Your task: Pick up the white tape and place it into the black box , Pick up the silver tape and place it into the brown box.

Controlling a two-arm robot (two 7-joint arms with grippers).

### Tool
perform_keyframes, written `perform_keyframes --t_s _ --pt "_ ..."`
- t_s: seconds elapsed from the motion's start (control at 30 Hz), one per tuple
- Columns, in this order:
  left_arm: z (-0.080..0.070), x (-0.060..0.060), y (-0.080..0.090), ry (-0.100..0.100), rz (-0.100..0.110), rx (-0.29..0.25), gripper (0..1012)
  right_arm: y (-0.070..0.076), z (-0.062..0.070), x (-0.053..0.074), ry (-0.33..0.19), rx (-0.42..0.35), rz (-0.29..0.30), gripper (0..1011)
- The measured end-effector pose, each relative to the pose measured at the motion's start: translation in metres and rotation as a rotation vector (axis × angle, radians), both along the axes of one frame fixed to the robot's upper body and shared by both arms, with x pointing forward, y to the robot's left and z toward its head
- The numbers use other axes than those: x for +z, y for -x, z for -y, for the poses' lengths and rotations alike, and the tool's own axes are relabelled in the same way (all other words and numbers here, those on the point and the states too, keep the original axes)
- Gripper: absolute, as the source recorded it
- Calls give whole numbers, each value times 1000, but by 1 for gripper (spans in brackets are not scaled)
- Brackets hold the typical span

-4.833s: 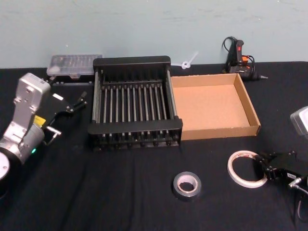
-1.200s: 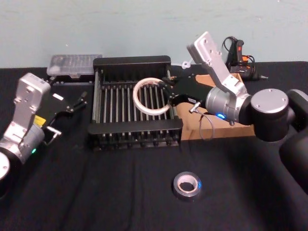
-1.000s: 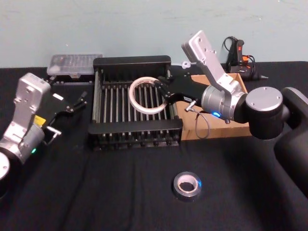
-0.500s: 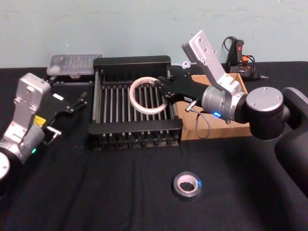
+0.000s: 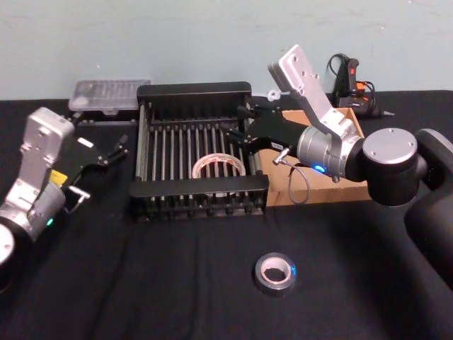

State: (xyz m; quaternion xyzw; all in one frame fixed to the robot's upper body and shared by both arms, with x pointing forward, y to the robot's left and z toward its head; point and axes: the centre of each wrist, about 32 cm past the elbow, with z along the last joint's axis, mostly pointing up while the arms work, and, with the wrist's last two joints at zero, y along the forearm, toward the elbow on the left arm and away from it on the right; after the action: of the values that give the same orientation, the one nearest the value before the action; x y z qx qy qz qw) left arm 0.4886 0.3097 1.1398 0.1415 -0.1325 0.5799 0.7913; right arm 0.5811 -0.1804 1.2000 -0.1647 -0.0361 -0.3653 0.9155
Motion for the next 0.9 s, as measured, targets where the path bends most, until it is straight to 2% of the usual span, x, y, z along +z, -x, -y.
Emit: perform_keyframes --t_s 0.03,0.07,0.13,0.57,0.9 --pt "0 0 0 0 0 0 1002 0 0 0 0 0 0 513" --pt "0 0 0 0 0 0 1001 0 0 0 0 0 0 582" --pt "0 0 0 0 0 0 1001 0 0 0 0 0 0 645" --pt "0 0 0 0 0 0 1001 0 0 0 0 0 -1 1002" --pt "0 0 0 0 0 0 1001 2 0 1 -3 -15 4 1002"
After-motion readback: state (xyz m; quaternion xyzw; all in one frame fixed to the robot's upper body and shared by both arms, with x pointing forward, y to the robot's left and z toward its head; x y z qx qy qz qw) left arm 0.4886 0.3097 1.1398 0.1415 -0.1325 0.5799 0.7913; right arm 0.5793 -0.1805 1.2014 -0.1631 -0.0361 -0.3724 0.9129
